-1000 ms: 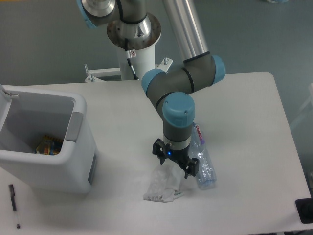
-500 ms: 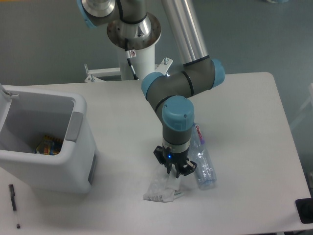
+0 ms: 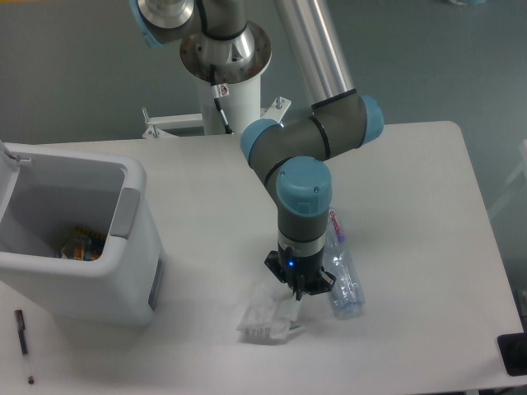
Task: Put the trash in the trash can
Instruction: 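Lower the gripper onto the plastic bag and close on it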
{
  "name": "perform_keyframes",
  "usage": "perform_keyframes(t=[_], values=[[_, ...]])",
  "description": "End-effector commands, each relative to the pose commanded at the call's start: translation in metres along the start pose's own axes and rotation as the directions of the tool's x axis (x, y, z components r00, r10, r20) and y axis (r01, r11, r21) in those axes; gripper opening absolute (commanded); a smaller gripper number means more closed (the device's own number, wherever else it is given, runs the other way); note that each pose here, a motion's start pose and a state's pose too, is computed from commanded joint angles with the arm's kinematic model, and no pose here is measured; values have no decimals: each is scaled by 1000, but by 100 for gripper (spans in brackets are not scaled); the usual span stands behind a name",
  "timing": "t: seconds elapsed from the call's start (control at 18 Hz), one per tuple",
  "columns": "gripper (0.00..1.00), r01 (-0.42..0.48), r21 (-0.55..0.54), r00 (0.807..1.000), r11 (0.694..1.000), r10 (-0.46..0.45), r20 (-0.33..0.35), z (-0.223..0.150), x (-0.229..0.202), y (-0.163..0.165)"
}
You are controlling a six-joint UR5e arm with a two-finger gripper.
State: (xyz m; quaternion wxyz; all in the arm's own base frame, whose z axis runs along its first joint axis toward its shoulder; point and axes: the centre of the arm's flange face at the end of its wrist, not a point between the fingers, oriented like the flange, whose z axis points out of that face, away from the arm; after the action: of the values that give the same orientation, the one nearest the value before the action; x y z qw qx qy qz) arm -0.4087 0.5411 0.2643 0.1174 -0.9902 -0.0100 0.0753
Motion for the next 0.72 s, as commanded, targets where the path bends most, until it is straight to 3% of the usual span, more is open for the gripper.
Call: perform_keyframes(t=[0.17,0.44,0.56,0.72], values=[[0,53,23,999,998,-53,12,-10,-5,-7],[0,187,123,982,975,-179,-67,-24,-7,-26],[0,208,142,977,968,-200,-68,-33,-9,-30],[0,222,195,975,955,-212,-71,-72,-4,-32]])
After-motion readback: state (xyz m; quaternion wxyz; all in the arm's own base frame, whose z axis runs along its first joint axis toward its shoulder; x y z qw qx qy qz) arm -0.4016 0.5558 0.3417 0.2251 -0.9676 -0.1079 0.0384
